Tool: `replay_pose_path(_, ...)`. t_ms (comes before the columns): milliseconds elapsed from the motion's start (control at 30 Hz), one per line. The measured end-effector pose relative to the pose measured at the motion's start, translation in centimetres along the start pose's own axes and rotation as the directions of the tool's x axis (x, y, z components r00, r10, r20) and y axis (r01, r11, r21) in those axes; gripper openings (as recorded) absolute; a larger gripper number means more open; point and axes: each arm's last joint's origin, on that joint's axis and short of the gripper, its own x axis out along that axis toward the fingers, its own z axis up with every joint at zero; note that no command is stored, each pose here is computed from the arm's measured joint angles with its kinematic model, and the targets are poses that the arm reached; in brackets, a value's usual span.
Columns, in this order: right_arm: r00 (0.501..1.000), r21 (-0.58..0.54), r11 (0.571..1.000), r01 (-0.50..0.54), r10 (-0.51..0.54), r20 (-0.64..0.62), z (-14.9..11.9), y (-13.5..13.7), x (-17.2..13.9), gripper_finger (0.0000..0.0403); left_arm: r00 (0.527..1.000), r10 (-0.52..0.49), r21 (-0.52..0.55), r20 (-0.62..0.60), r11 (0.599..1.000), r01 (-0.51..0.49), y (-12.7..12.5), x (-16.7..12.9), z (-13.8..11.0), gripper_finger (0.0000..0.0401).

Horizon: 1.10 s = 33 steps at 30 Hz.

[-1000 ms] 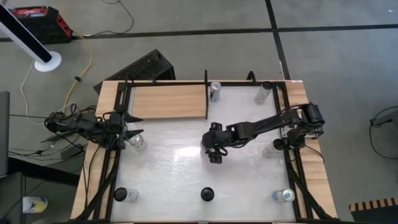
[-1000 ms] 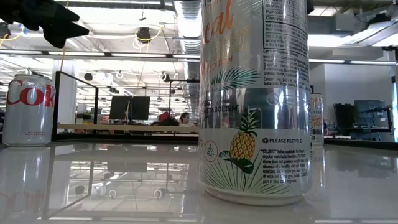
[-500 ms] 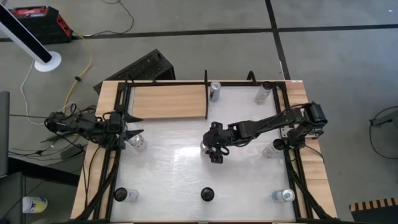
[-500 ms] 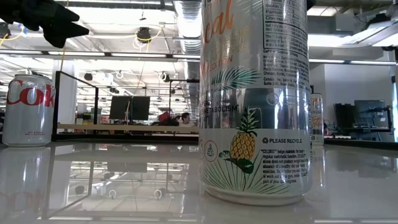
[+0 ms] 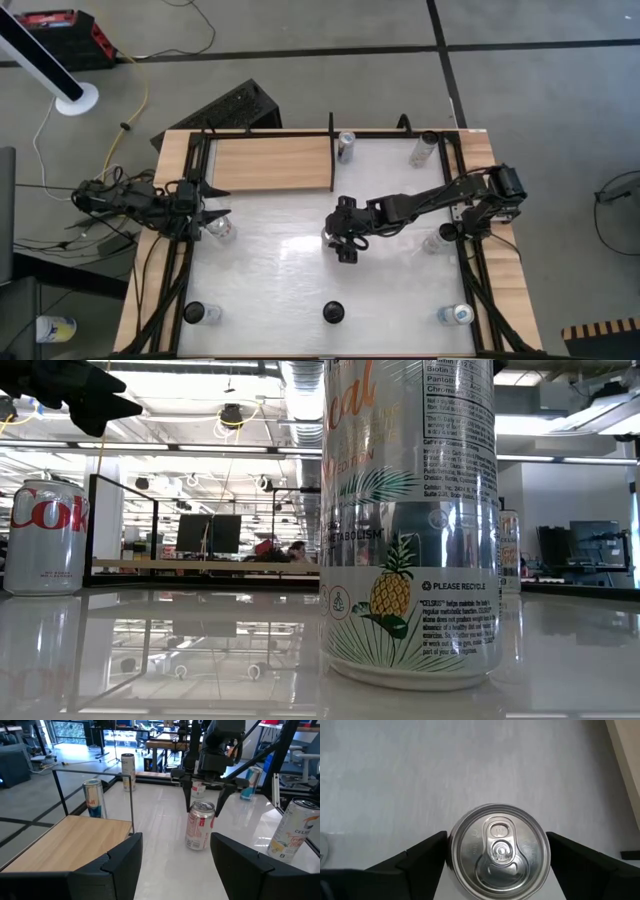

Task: Place canned beverage on shelf
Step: Put the right white soda can on the shelf

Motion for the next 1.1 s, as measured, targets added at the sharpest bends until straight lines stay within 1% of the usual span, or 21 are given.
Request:
replay_pose_path(133,1.000,-0.005,1.000,0.000,0.000,0.000,0.0,0.0,0.0,0.0320,1.000,0.000,0.000,0.000,1.000,0.000,0.0,0.0,0.0,0.0219)
replay_pose_path(267,1.000,-0.036,0.999,-0.004,0.004,0.000,0.1,0.2,-0.1,0.0320,1.000,0.000,0.000,0.000,1.000,0.000,0.0,0.0,0.0,0.0219)
replay_pose_path(367,1.000,-0.074,0.997,-0.010,0.010,-0.002,0.7,0.4,-0.4,0.0321,1.000,0.007,0.000,0.001,1.000,-0.007,0.0,0.0,0.0,0.0219)
replay_pose_path(500,0.999,-0.135,0.991,-0.015,0.020,0.035,2.6,0.8,-1.8,0.0321,1.000,0.021,0.001,0.002,1.000,-0.021,0.1,0.0,0.0,0.0219)
replay_pose_path(600,0.999,-0.160,0.987,-0.015,0.021,0.032,3.9,0.8,-3.0,0.0321,1.000,0.020,0.001,0.002,1.000,-0.020,0.1,0.0,0.0,0.0219)
replay_pose_path(700,0.996,-0.193,0.981,-0.002,0.020,0.090,5.5,0.5,-4.1,0.0321,1.000,0.020,0.001,0.002,1.000,-0.020,0.1,0.0,0.0,0.0219)
replay_pose_path(900,0.983,-0.222,0.973,0.056,-0.015,0.185,8.2,-1.7,-6.1,0.0321,1.000,0.021,0.001,0.002,1.000,-0.021,0.1,0.0,0.0,0.0219)
replay_pose_path(1000,0.969,-0.222,0.969,0.106,-0.052,0.240,9.4,-3.6,-7.0,0.0321,1.000,0.021,-0.003,0.001,1.000,-0.021,0.1,0.0,0.0,0.0219)
replay_pose_path(1100,0.964,-0.195,0.970,0.148,-0.097,0.249,10.1,-6.1,-6.9,0.0321,1.000,0.021,-0.009,0.000,1.000,-0.021,0.1,0.0,0.0,0.0219)
